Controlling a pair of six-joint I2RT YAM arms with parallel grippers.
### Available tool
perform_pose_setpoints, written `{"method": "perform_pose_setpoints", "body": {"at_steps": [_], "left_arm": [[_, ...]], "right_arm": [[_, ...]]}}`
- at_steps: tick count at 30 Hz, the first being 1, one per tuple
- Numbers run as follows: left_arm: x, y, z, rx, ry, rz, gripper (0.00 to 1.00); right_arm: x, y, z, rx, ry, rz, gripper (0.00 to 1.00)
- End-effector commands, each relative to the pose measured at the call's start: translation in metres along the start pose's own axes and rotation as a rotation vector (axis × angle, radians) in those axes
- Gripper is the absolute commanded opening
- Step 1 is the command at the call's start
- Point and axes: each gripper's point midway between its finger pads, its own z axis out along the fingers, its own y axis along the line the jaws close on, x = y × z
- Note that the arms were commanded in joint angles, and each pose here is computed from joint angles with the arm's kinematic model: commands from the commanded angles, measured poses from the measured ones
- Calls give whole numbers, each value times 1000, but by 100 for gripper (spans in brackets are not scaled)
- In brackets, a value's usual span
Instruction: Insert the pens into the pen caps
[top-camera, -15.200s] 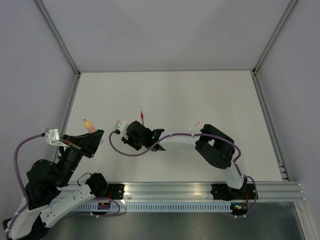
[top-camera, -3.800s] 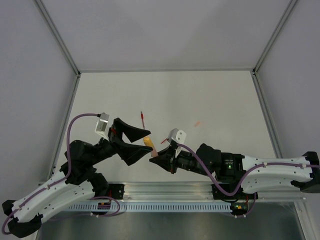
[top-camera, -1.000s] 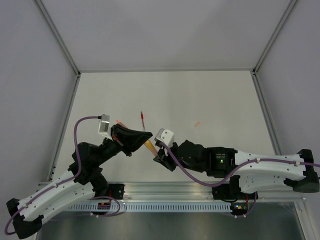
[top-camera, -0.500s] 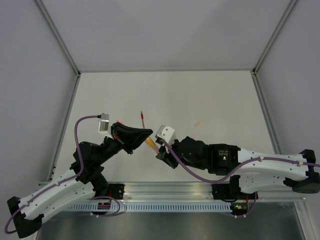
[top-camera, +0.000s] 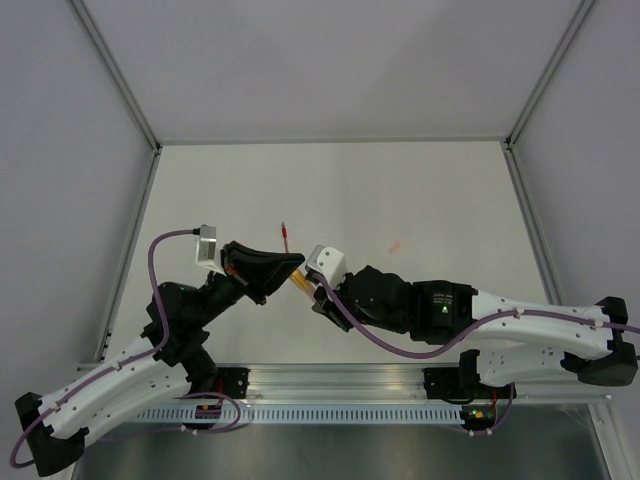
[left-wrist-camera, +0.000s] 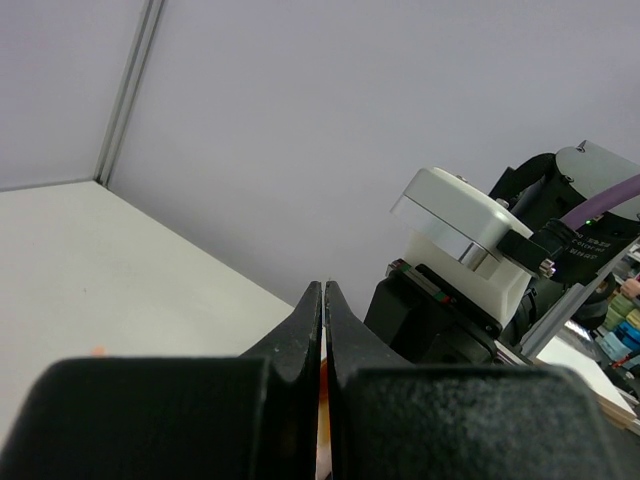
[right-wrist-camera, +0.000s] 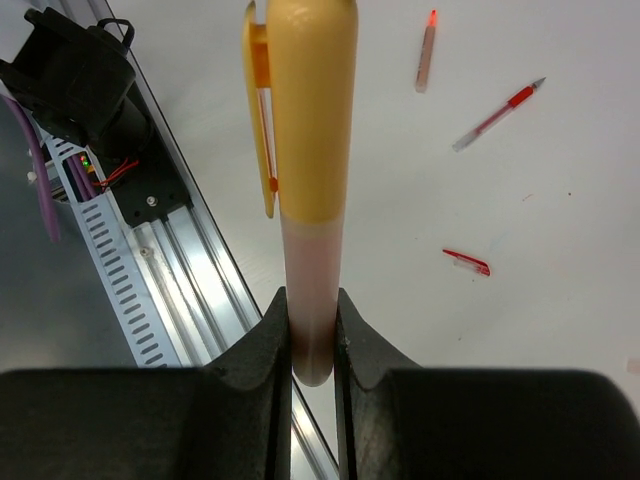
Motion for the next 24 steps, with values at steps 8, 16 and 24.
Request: {"method": "perform_pose_setpoints", "body": {"at_steps": [8, 16, 24], "left_arm": [[97, 44, -36, -205, 393, -68, 2], [5, 75, -51, -612, 232, 34, 4], [19, 100, -52, -680, 234, 91, 86]], "right_arm": [[-155, -13, -40, 22, -528, 173, 0], [-39, -30, -14, 58, -372, 276, 0], [9, -125, -3, 323, -269, 399, 0]]}}
